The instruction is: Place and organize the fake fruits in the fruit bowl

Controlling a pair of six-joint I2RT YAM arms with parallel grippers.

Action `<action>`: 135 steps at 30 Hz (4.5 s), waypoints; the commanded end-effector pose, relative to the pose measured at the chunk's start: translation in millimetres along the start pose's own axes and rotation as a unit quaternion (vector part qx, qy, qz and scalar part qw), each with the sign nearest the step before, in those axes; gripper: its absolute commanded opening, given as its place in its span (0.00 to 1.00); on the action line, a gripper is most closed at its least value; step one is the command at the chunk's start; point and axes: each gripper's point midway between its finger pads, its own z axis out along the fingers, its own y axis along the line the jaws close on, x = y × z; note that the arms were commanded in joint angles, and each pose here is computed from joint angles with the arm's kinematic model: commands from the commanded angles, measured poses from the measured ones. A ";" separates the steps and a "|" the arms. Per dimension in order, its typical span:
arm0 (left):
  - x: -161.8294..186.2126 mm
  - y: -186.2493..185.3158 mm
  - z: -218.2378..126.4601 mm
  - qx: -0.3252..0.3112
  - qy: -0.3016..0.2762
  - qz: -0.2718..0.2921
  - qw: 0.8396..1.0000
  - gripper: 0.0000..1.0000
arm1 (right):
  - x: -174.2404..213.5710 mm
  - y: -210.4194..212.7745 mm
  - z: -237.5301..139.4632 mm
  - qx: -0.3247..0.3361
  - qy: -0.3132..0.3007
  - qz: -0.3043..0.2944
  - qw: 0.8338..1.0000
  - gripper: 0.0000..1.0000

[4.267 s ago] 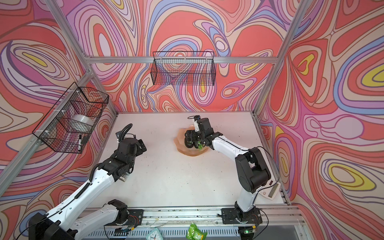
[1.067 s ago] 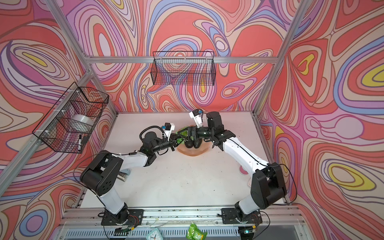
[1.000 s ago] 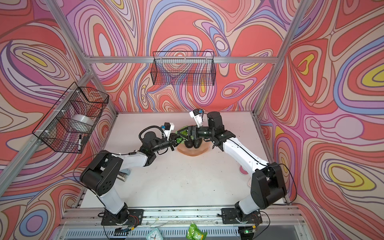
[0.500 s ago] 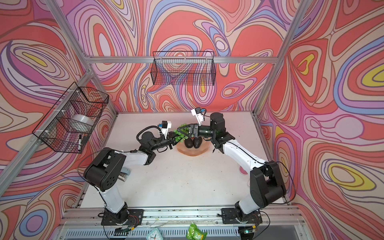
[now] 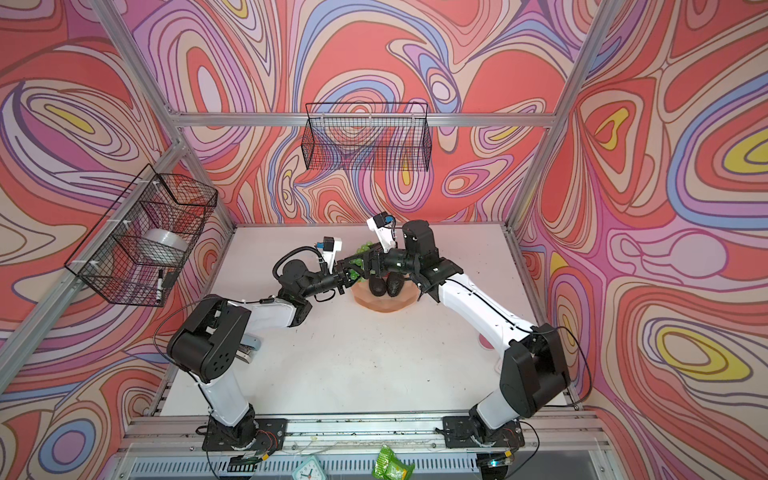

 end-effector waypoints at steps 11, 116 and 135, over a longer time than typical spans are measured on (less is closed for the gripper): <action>-18.9 -25.6 6.3 0.045 0.006 -0.043 0.998 0.00 | -9.9 -7.4 -0.8 0.069 -0.024 -0.106 0.992 0.98; 30.5 110.7 -181.0 -0.507 0.046 -0.103 0.855 0.95 | 241.6 -80.3 9.6 0.358 0.214 0.122 0.900 0.60; 22.9 103.3 -185.0 -0.506 0.040 -0.094 0.857 0.96 | 112.4 -31.2 1.7 0.258 0.109 0.119 0.953 0.27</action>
